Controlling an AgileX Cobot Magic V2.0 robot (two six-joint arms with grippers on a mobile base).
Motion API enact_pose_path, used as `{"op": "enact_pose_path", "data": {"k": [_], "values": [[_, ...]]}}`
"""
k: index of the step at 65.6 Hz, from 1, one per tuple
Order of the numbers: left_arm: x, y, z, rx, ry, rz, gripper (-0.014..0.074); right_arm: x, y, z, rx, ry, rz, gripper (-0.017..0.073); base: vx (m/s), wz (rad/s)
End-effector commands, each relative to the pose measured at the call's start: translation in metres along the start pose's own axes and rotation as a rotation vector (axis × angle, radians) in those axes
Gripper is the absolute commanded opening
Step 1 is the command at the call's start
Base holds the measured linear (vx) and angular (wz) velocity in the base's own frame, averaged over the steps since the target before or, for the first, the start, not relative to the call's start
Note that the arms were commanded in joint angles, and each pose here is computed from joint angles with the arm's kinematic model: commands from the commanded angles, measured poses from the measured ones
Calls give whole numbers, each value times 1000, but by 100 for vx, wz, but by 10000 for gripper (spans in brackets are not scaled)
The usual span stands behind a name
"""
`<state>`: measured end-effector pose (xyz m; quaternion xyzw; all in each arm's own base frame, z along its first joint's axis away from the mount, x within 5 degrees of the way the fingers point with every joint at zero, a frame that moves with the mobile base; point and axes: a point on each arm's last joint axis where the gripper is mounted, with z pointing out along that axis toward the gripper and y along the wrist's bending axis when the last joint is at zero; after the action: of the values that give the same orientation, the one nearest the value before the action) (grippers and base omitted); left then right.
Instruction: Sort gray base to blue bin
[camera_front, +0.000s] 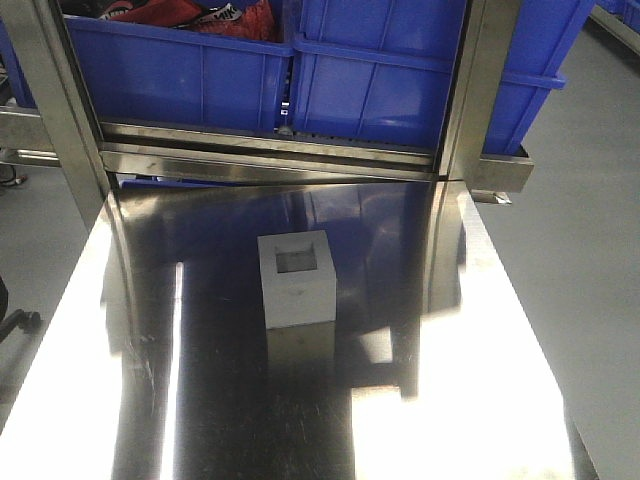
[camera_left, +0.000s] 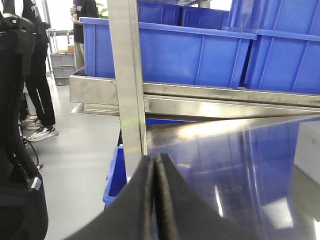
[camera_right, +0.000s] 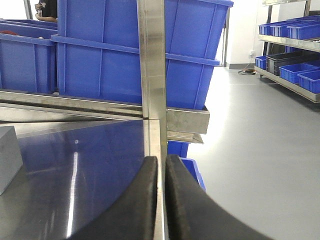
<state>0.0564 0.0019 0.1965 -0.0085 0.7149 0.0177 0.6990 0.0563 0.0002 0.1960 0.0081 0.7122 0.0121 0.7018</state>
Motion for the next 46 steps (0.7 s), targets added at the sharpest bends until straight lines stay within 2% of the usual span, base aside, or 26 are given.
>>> {"op": "enact_pose_path", "data": {"k": [1, 46], "values": [[-4, 1, -1, -7, -80, -13, -6, -7, 0, -1, 1, -81, -13, -4, 0, 0], [-4, 1, -1, -7, -80, -13, -6, -7, 0, -1, 1, -81, -13, -4, 0, 0]]}}
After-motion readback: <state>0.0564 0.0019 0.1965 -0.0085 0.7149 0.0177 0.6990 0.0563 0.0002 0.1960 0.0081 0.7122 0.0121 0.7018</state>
